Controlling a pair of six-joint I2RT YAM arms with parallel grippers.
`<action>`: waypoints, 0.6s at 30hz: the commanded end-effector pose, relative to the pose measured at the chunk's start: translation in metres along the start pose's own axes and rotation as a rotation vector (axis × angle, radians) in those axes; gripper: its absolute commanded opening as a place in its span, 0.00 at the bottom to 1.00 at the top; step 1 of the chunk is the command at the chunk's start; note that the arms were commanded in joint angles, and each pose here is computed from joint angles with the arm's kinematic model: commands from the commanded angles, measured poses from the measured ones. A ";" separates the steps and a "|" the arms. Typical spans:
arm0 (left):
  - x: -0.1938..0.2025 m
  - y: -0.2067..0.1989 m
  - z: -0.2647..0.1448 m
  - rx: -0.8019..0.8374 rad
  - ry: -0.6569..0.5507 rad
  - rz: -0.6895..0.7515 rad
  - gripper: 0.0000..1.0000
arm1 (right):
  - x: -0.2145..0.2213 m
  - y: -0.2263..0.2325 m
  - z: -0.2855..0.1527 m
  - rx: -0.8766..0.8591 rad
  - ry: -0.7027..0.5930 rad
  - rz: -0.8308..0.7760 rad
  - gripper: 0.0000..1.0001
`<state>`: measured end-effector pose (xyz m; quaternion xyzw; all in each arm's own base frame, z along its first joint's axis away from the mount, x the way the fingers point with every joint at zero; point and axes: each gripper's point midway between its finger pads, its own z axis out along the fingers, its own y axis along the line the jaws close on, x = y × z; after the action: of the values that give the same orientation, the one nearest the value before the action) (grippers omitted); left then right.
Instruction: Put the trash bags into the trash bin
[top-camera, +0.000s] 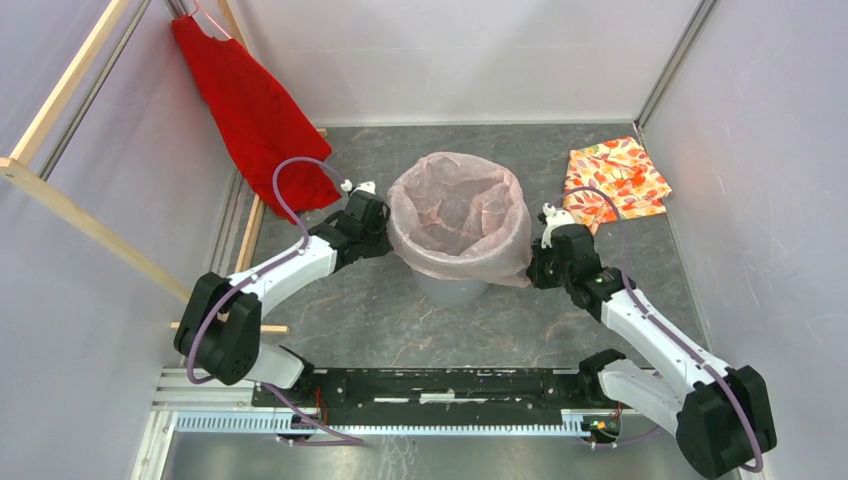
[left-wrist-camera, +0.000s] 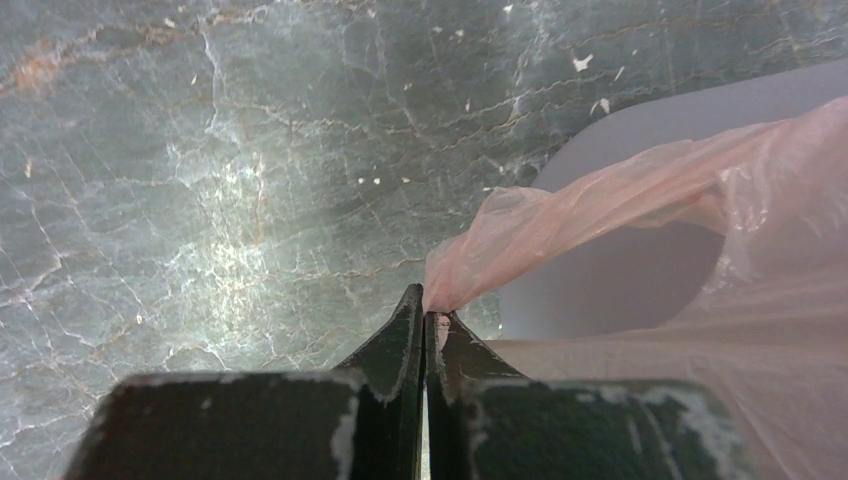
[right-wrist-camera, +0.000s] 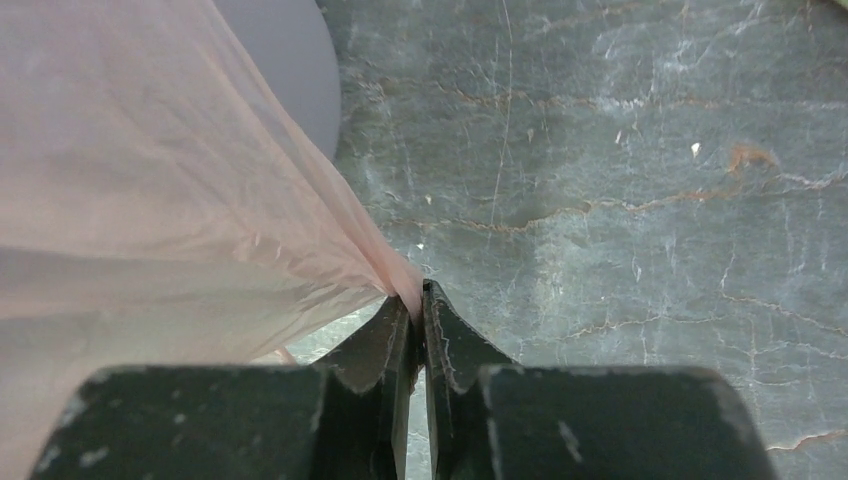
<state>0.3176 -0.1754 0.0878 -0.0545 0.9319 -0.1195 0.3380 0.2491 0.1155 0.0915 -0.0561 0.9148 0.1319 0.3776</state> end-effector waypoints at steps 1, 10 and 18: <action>0.007 0.008 0.000 -0.032 -0.009 -0.070 0.02 | 0.007 -0.009 0.011 0.040 0.000 0.007 0.12; 0.024 0.019 0.014 -0.071 0.020 -0.081 0.02 | 0.024 -0.028 0.026 0.144 0.056 -0.027 0.10; 0.035 0.025 0.022 -0.086 0.038 -0.088 0.02 | 0.050 -0.028 0.037 0.193 0.104 -0.076 0.09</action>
<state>0.3012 -0.1647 0.0501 -0.0837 0.9427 -0.1003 0.3071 0.2462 0.1049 0.0366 -0.0615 0.9375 0.0591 0.3374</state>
